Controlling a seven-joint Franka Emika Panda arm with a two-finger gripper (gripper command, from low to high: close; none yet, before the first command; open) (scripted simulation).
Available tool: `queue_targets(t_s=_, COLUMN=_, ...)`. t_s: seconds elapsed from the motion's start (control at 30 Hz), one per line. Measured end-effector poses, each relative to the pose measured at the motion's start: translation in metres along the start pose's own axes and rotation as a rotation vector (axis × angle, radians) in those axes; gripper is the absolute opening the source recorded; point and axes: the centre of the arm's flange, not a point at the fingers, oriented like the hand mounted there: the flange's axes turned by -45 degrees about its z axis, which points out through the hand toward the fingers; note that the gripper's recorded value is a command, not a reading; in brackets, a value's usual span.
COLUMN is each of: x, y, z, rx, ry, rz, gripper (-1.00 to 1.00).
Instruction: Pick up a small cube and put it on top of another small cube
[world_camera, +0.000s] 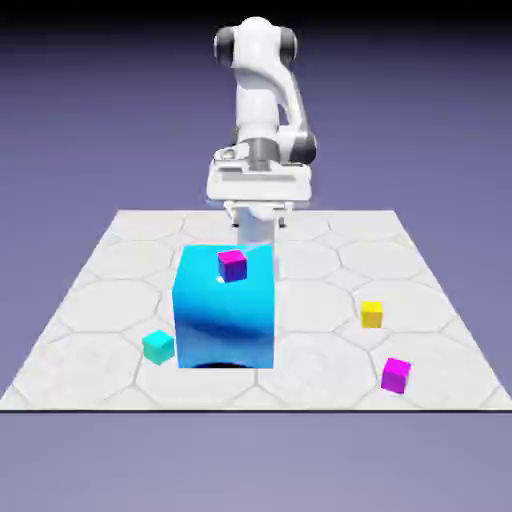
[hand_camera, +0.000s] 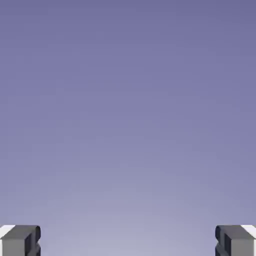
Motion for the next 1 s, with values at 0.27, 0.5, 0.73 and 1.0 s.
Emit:
queue_targets(t_s=0.27, x=0.039, y=-0.022, z=-0.029, rx=-0.050, ry=0.015, rz=-0.316, gripper=0.00)
queue_targets(t_s=0.5, x=0.063, y=-0.054, z=-0.046, rx=-0.079, ry=0.000, rz=-0.607, gripper=0.00)
queue_targets(t_s=0.73, x=0.078, y=-0.097, z=-0.048, rx=-0.084, ry=-0.040, rz=-0.909, gripper=0.00)
queue_targets(t_s=1.0, x=0.080, y=-0.153, z=-0.028, rx=-0.044, ry=-0.113, rz=-1.265, gripper=0.00)
